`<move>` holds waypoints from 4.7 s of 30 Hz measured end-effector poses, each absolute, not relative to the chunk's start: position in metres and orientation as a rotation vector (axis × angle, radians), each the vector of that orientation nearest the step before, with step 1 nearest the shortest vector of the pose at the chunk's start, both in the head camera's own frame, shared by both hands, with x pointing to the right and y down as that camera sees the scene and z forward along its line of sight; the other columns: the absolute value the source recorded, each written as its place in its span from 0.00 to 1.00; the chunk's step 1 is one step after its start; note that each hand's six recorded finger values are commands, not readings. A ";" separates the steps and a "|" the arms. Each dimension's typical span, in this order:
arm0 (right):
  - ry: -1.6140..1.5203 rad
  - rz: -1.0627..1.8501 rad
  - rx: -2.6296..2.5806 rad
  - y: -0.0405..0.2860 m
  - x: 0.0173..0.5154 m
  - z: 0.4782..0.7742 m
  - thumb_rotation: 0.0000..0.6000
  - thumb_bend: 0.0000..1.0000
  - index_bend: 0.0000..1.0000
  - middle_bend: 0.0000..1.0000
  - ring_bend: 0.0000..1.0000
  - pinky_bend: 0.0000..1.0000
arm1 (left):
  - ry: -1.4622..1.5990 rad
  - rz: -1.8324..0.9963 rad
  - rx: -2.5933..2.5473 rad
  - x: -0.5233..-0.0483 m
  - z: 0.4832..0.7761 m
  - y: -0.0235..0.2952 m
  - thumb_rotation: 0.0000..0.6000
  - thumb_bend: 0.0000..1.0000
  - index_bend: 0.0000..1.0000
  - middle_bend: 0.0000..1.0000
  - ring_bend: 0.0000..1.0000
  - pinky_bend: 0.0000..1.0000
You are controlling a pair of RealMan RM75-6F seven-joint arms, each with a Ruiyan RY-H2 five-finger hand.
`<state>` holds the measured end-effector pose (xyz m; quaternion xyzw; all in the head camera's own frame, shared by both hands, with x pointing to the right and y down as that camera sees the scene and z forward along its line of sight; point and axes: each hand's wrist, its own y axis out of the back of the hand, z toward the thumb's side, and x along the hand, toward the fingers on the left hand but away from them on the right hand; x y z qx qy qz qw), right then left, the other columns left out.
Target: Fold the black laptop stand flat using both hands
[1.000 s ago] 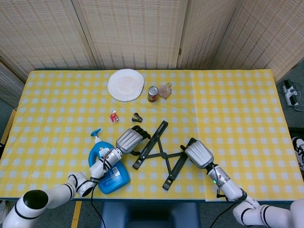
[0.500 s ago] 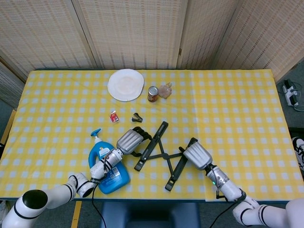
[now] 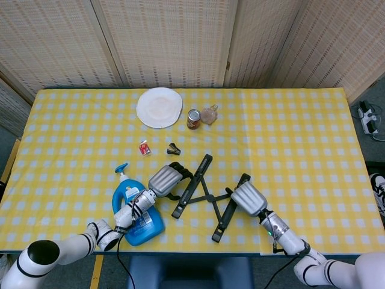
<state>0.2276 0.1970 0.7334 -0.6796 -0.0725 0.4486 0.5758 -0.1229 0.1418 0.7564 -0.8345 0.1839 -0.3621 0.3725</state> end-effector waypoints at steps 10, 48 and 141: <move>-0.189 1.021 -1.583 0.199 0.218 0.736 1.00 0.33 0.38 0.73 0.70 0.66 | 0.464 -0.915 -2.158 -0.120 0.755 0.147 1.00 0.09 0.35 0.38 0.30 0.24; -0.269 0.917 -1.616 0.199 0.160 0.731 1.00 0.33 0.25 0.62 0.64 0.66 | 0.451 -0.870 -2.207 -0.105 0.744 0.154 1.00 0.09 0.24 0.34 0.25 0.23; 0.017 0.900 -1.833 0.159 0.126 0.694 1.00 0.32 0.00 0.00 0.06 0.00 | 0.869 -1.083 -2.024 -0.262 0.679 0.078 1.00 0.11 0.11 0.13 0.05 0.00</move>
